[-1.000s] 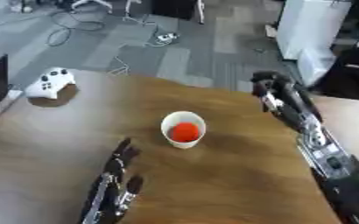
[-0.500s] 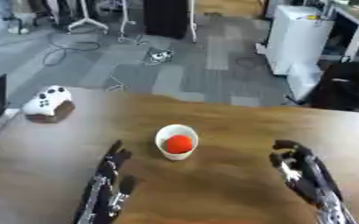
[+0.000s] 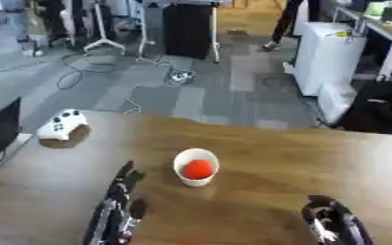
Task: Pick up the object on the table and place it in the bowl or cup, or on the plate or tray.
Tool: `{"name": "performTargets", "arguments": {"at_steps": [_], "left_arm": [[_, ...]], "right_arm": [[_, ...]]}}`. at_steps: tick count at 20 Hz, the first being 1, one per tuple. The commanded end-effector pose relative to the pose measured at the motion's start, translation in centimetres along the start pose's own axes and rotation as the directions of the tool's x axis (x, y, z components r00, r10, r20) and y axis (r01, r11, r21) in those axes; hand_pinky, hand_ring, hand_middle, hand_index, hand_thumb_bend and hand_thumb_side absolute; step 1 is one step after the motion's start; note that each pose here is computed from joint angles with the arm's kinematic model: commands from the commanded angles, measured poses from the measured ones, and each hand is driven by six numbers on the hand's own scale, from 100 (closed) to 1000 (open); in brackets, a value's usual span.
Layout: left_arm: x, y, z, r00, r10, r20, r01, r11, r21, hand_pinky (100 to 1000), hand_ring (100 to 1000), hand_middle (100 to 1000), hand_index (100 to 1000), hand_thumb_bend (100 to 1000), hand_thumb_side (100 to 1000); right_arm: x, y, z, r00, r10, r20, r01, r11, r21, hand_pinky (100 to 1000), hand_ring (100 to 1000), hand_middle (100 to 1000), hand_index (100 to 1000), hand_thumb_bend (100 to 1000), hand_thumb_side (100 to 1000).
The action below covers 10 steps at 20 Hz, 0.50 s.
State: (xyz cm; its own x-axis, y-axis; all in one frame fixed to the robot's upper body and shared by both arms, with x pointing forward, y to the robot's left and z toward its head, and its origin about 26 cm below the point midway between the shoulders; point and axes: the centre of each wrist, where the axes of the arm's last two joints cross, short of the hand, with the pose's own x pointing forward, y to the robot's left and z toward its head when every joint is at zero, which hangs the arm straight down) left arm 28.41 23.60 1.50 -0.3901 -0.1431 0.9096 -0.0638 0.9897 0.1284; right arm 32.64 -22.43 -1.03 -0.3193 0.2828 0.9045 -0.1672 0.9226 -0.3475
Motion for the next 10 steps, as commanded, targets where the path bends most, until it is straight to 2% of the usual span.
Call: {"name": "performTargets", "arguments": {"at_steps": [1, 10], "left_arm": [[0.76, 0.14, -0.32, 1.000, 0.008, 0.027, -0.008, 1.000, -0.011, 1000, 1000, 1000, 811, 664, 773], [1.11, -0.14, -0.34, 0.999, 0.014, 0.032, -0.013, 0.999, -0.035, 1000, 1000, 1000, 811, 655, 765]], "right_arm": [[1.12, -0.33, -0.62, 0.999, 0.011, 0.036, -0.011, 1.000, -0.004, 183, 463, 603, 762, 473, 531], [1.71, -0.39, -1.03, 0.998, 0.000, 0.055, -0.001, 1.000, 0.006, 173, 462, 572, 766, 458, 512]]}}
